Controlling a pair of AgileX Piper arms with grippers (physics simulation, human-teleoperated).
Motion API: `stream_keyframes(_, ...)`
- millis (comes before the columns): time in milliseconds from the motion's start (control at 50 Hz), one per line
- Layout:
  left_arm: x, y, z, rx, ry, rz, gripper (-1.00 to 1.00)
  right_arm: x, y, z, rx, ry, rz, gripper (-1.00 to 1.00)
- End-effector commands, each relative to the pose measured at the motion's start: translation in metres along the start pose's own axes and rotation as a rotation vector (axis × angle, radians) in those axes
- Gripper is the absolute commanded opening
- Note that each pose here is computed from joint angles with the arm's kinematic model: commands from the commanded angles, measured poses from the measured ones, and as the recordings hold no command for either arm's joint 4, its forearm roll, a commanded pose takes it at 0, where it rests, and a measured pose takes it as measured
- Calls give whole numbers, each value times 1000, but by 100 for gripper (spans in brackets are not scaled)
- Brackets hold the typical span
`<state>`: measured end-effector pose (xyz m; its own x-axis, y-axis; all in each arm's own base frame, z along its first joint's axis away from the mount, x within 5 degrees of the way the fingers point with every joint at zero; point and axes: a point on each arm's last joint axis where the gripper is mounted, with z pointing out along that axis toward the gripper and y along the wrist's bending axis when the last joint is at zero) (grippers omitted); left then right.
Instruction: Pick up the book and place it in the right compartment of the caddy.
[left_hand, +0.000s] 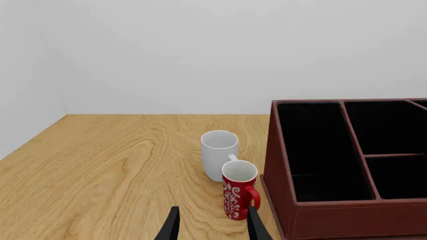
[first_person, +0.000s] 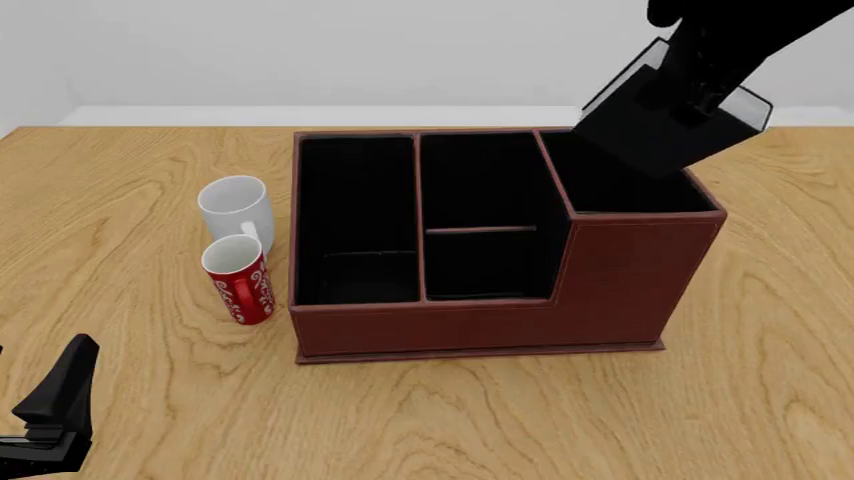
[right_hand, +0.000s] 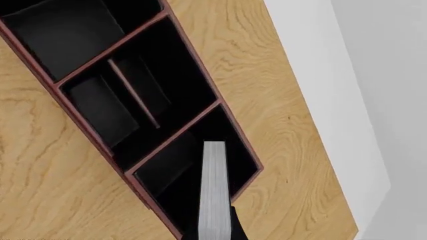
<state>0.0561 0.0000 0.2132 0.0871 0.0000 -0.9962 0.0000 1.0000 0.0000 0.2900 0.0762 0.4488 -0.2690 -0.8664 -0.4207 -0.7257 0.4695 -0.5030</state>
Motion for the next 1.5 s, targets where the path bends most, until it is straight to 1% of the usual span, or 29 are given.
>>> stream_keyframes(20, 0, 0, 0, 0, 0, 0, 100, 1, -1, 5, -6, 13, 20, -100)
stream_keyframes(600, 0, 0, 0, 0, 0, 0, 100, -6, 2, 20, -40, 22, 33, -100)
stream_keyframes(740, 0, 0, 0, 0, 0, 0, 100, -5, 2, 25, -49, 33, 34, -100)
stream_keyframes(760, 0, 0, 0, 0, 0, 0, 100, -1, 2, 29, -56, 46, 26, -100)
stream_keyframes(1080, 0, 0, 0, 0, 0, 0, 100, 4, 4, 34, -70, 67, 45, -100)
stream_keyframes(1500, 0, 0, 0, 0, 0, 0, 100, 0, 6, 43, -90, 75, 66, -100)
